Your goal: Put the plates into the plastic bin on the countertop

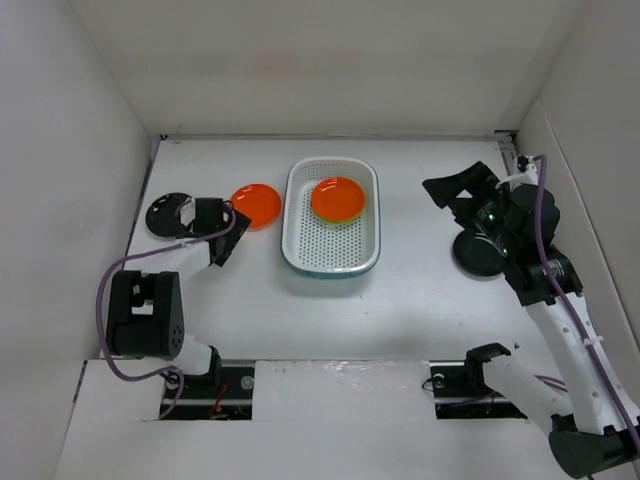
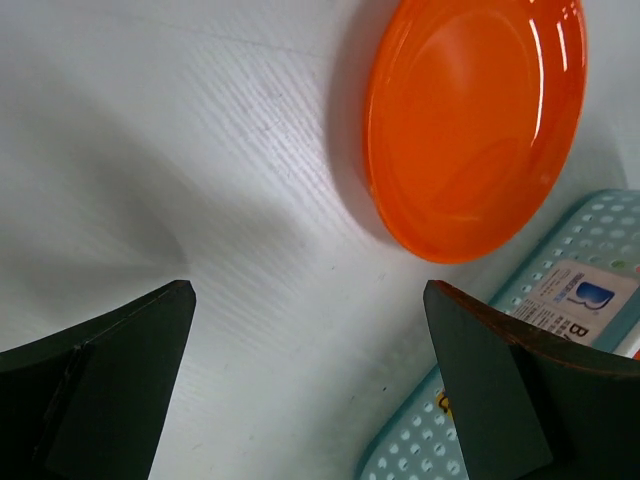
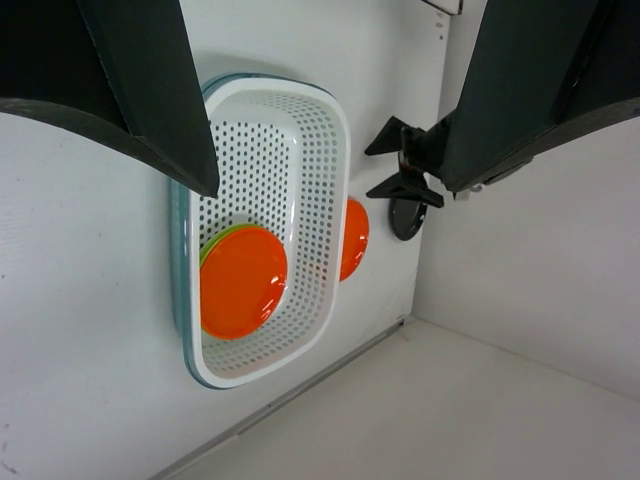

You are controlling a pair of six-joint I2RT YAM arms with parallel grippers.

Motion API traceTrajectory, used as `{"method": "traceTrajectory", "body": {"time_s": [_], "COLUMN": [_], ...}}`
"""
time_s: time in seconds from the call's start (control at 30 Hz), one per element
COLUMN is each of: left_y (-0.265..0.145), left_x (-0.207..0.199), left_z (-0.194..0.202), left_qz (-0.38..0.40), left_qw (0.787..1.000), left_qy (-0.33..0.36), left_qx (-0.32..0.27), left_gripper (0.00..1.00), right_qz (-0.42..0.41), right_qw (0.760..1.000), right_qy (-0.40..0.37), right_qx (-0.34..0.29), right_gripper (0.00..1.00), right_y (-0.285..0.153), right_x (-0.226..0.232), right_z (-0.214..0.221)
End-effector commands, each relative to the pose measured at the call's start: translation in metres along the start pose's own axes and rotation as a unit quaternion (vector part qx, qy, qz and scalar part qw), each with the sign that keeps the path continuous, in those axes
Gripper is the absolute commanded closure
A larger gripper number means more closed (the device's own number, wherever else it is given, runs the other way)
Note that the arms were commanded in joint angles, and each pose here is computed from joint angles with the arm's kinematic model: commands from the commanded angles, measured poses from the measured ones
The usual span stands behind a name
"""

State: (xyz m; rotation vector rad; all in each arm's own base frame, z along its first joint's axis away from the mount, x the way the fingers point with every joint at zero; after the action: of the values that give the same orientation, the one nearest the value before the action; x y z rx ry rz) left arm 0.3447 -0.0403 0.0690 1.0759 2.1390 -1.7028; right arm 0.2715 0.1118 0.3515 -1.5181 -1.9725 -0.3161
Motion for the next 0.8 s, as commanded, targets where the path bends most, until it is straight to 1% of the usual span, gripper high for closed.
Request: {"method": "traceTrajectory", "body": {"time_s": [0.0, 0.07, 0.1, 0.2, 0.27, 0.3, 0.37, 0.4, 0.47, 0.5, 0.53, 0.6, 0.63, 0.77], "left_y": [0.015, 0.023, 0.031, 0.042, 0.049, 0.05, 0.057, 0.058, 0.063, 0.062, 0.062, 0.063, 0.065, 0.069], "left_x": [-0.02, -0.021, -0.016, -0.024, -0.027, -0.034, -0.034, -0.042, -0.036, -0.041, -0.041, -0.042, -0.039, -0.041], "left_z": [-0.007, -0.006, -0.002, -0.002, -0.004, -0.007, -0.007, -0.01, -0.006, -0.009, -0.009, -0.013, -0.012, -0.012], "left_qz": [0.043, 0.047, 0.039, 0.05, 0.051, 0.058, 0.048, 0.05, 0.034, 0.039, 0.039, 0.043, 0.038, 0.035], "left_qw": [0.999, 0.998, 0.999, 0.998, 0.998, 0.998, 0.998, 0.998, 0.999, 0.999, 0.999, 0.999, 0.999, 0.999], "left_qy": [-0.022, -0.022, -0.025, -0.026, -0.029, -0.03, -0.025, -0.025, -0.023, -0.024, -0.019, -0.023, -0.022, -0.022], "left_qx": [-0.021, -0.022, -0.014, -0.013, -0.012, -0.015, -0.011, -0.012, -0.006, -0.008, -0.008, -0.013, -0.011, -0.01], "left_gripper": [0.0, 0.0, 0.0, 0.06, 0.12, 0.15, 0.23, 0.31, 0.46, 0.54, 0.66, 0.74, 0.74, 0.89], "right_qz": [-0.037, -0.031, -0.031, -0.031, -0.031, -0.031, -0.031, -0.028, -0.028, -0.024, -0.024, -0.022, -0.015, -0.013], "right_qw": [0.999, 0.999, 0.999, 0.999, 0.999, 0.999, 0.999, 0.999, 0.999, 0.999, 0.999, 0.998, 0.999, 0.998], "right_qy": [-0.007, -0.006, -0.006, -0.006, -0.006, -0.006, -0.006, -0.005, -0.006, -0.01, -0.01, -0.015, -0.014, -0.014], "right_qx": [-0.035, -0.034, -0.034, -0.034, -0.034, -0.034, -0.034, -0.03, -0.037, -0.04, -0.041, -0.049, -0.047, -0.053], "right_gripper": [0.0, 0.0, 0.0, 0.0, 0.0, 0.0, 0.0, 0.0, 0.0, 0.0, 0.0, 0.0, 0.0, 0.0], "right_y": [-0.008, -0.007, -0.007, -0.007, -0.007, -0.007, -0.007, -0.007, -0.009, -0.008, -0.01, -0.011, -0.011, -0.015], "right_x": [0.016, 0.013, 0.013, 0.013, 0.013, 0.013, 0.013, 0.012, 0.014, 0.012, 0.014, 0.014, 0.012, 0.013], "right_z": [-0.018, -0.018, -0.018, -0.018, -0.018, -0.018, -0.018, -0.017, -0.021, -0.022, -0.024, -0.029, -0.027, -0.031]}}
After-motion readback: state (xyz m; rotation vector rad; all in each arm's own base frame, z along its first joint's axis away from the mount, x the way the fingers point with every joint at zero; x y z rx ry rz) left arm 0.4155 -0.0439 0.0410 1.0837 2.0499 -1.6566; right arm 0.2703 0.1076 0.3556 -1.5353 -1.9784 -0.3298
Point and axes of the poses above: each gripper's point midway between its finger pads, its own y axis out along the fingers, its own x axis along the line the jaws close on, z = x × y, the point moved 2 cm from there along -y, back along the fingers, and after that the axes turned 11 degrees about -y, right-handed, at the moved point
